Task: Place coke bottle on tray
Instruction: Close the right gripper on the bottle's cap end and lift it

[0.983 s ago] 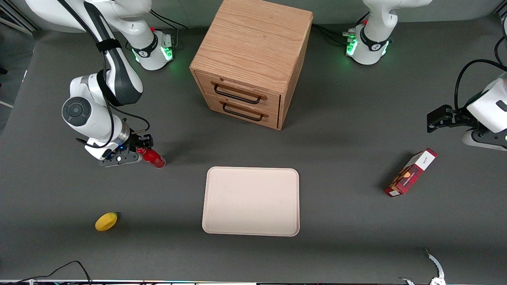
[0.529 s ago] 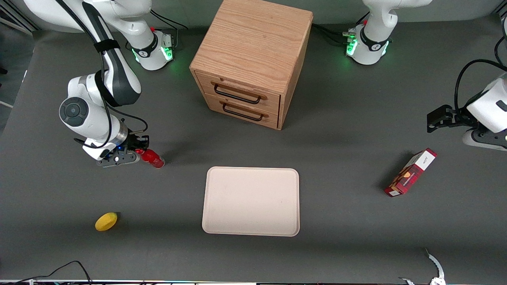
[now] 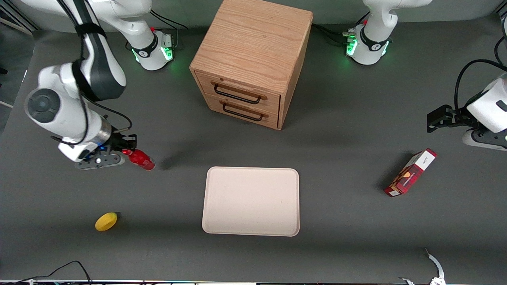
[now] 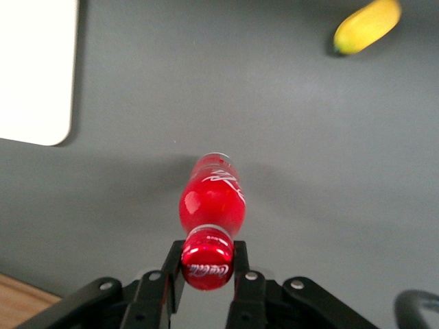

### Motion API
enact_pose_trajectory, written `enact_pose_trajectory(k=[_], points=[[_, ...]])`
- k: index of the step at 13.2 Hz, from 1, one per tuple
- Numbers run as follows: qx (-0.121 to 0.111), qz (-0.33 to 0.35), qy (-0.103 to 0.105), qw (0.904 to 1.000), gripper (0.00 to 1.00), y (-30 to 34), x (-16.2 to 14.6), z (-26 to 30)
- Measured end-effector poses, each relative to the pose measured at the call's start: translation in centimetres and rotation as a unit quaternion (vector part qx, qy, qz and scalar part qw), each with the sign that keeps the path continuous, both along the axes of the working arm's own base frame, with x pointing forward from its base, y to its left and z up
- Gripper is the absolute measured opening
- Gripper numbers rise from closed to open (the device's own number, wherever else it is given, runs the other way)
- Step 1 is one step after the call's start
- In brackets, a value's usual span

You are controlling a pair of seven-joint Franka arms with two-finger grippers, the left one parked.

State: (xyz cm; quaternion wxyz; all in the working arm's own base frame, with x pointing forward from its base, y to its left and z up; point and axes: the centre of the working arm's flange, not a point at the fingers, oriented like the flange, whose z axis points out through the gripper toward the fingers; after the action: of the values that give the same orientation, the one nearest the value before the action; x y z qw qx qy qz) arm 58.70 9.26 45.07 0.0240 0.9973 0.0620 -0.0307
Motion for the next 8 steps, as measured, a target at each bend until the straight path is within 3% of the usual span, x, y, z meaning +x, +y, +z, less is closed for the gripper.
enact_pose_trajectory(k=[5,8], points=[[-0.001,0.008,0.003,1.0,0.31,1.7,0.4,12.0],[0.003,0.007,0.01,0.9999,0.31,1.9,1.6,15.2]])
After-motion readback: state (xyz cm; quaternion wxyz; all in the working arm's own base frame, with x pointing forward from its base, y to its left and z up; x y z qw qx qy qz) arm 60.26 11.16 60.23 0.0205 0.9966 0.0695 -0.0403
